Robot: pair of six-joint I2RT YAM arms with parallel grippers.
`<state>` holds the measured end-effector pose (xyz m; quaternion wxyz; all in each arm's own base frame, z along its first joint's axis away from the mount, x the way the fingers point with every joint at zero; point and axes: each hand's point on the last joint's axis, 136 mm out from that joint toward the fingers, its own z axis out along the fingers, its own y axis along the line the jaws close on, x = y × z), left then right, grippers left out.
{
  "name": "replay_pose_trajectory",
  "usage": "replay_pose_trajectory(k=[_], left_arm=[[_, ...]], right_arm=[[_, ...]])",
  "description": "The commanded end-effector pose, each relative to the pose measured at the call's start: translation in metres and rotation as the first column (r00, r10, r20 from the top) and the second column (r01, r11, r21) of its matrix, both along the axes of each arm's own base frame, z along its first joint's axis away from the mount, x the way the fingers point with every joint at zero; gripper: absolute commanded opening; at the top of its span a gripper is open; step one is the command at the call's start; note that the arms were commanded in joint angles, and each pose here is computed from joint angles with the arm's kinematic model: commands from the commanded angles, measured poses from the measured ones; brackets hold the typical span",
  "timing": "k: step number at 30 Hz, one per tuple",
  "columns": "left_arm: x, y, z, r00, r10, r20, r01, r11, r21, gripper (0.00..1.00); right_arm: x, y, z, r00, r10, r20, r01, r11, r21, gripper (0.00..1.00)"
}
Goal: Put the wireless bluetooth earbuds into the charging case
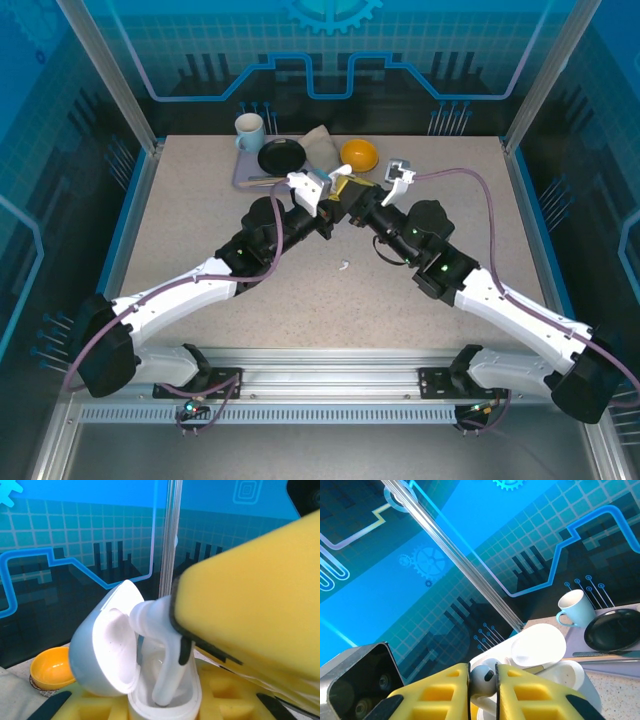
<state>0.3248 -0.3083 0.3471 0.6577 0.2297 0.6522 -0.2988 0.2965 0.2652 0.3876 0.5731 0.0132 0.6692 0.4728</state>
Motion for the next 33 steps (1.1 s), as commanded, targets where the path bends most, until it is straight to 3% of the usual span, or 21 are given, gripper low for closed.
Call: replay_pose_trajectory(k=[1,17,24,33], left_arm=[[-0.006,-0.002,0.035,0.997,-0.016,0.074,0.02,0.998,-0.054,0.0],[-0.006,-0.004,0.036,0.997,-0.027,0.072,0.031,0.998,-0.053,0.0],[-0.006,-0.003,0.032,0.998,-0.027,0.061,0.03,0.998,-0.05,0.0],[-0.008,-0.001,0.026,0.998,-0.024,0.051,0.027,0.998,-0.05,0.0]], right_arm=[[-0.006,-0.002,0.0,1.0,0.001,0.003,-0.001,1.0,-0.015,0.18],[0.002,0.015,-0.023,0.998,0.028,-0.057,-0.034,0.994,-0.104,0.19],[0.004,0.014,-0.035,0.994,0.016,-0.109,-0.032,0.988,-0.148,0.44],[0.006,0.009,-0.024,0.993,0.002,-0.115,-0.018,0.991,-0.135,0.5]])
